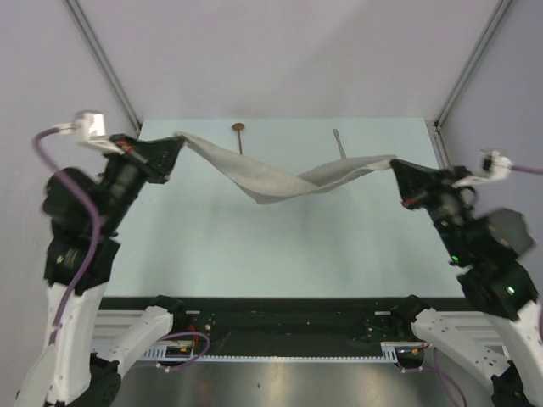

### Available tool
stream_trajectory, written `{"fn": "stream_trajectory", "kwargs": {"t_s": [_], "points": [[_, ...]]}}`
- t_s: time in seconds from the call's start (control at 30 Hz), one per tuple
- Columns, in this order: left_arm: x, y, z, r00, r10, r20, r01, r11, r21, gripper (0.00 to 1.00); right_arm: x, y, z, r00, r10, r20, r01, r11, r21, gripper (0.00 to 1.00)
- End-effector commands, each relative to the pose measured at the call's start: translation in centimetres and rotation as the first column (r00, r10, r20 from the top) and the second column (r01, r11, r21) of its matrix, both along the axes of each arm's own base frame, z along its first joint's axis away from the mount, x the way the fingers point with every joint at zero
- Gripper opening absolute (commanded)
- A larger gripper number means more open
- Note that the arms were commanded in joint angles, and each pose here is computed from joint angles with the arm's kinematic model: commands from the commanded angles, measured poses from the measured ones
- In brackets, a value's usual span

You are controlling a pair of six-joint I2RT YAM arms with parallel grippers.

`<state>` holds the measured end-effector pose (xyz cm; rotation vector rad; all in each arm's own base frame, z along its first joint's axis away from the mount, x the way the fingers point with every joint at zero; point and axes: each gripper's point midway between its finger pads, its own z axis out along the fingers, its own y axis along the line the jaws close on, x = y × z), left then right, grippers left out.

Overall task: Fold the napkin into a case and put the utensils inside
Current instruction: Flatten out the crumpled napkin at the center of the board.

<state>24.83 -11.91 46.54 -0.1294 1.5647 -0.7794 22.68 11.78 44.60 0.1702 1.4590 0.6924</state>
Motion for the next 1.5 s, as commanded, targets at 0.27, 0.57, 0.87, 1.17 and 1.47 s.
{"fn": "stream_trajectory", "kwargs": {"t_s": [0.27, 0.57, 0.87, 1.17, 1.47], "points": [[-10.5, 6.1, 11.4, 0.941, 0.162, 0.298, -0.150, 0.987, -0.063, 0.00, -12.9, -5.2, 12.0, 0.882, 0.121, 0.456, -0.097, 0.992, -0.076, 0.00], [-3.6, 5.7, 6.2, 0.961, 0.248, 0.123, -0.243, 0.969, -0.051, 0.00, -5.9, -5.2, 9.1, 0.951, -0.053, 0.305, 0.081, 0.994, -0.080, 0.00], [7.2, 4.8, 4.3, 0.937, 0.345, 0.053, -0.344, 0.939, -0.028, 0.00, 6.0, -2.1, 8.2, 0.946, -0.202, 0.253, 0.254, 0.948, -0.192, 0.00], [12.8, 3.8, 9.0, 0.949, 0.299, 0.105, -0.294, 0.954, -0.059, 0.00, 13.6, -3.5, 9.7, 0.970, -0.153, 0.187, 0.174, 0.980, -0.101, 0.00], [9.6, 5.4, -1.0, 0.934, 0.350, -0.064, -0.351, 0.936, 0.005, 0.00, 9.5, -2.3, 1.1, 0.998, -0.053, -0.037, 0.051, 0.997, -0.057, 0.00]]}}
